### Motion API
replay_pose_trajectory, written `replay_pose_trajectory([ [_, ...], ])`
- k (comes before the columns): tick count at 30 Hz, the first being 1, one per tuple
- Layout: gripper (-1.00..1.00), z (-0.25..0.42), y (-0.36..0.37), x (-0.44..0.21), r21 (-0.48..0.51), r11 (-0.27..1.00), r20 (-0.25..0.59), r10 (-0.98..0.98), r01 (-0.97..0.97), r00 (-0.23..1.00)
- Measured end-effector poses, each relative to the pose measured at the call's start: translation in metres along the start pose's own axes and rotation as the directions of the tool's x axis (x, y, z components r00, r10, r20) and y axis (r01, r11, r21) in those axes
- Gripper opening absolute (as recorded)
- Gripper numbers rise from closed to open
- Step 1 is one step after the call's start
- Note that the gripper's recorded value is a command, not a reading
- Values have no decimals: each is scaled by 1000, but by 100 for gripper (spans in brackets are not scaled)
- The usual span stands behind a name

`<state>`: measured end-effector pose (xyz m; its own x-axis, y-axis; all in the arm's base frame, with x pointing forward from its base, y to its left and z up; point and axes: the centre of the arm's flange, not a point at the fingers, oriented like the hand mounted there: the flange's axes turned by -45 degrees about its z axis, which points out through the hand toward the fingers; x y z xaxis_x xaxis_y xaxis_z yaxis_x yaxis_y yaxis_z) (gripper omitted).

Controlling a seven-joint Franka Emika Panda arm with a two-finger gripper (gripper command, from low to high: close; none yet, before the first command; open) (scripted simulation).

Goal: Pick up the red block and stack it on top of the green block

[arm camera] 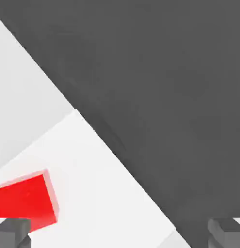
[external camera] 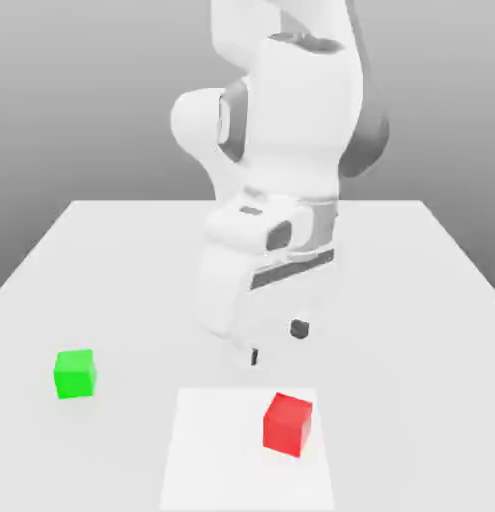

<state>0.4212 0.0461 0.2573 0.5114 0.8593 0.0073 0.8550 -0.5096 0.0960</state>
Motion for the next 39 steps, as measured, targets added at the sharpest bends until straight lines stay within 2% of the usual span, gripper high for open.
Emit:
replay_pose_trajectory([
  [3,0,42,-26,-3,80,989,-6,-121,121,993],
  [10,0,98,-32,-6,94,987,-9,-133,134,991],
  [11,-100,106,-34,-7,95,986,-7,-135,135,991],
  [18,-100,108,-35,-7,97,986,-6,-135,135,991],
  [26,-100,52,-29,-7,96,986,-7,-135,135,991],
  [29,-100,44,7,-69,95,994,25,56,-58,998],
  [32,-100,38,36,-150,86,952,57,289,-293,956],
  [39,-100,16,38,-313,61,703,79,704,-709,705],
])
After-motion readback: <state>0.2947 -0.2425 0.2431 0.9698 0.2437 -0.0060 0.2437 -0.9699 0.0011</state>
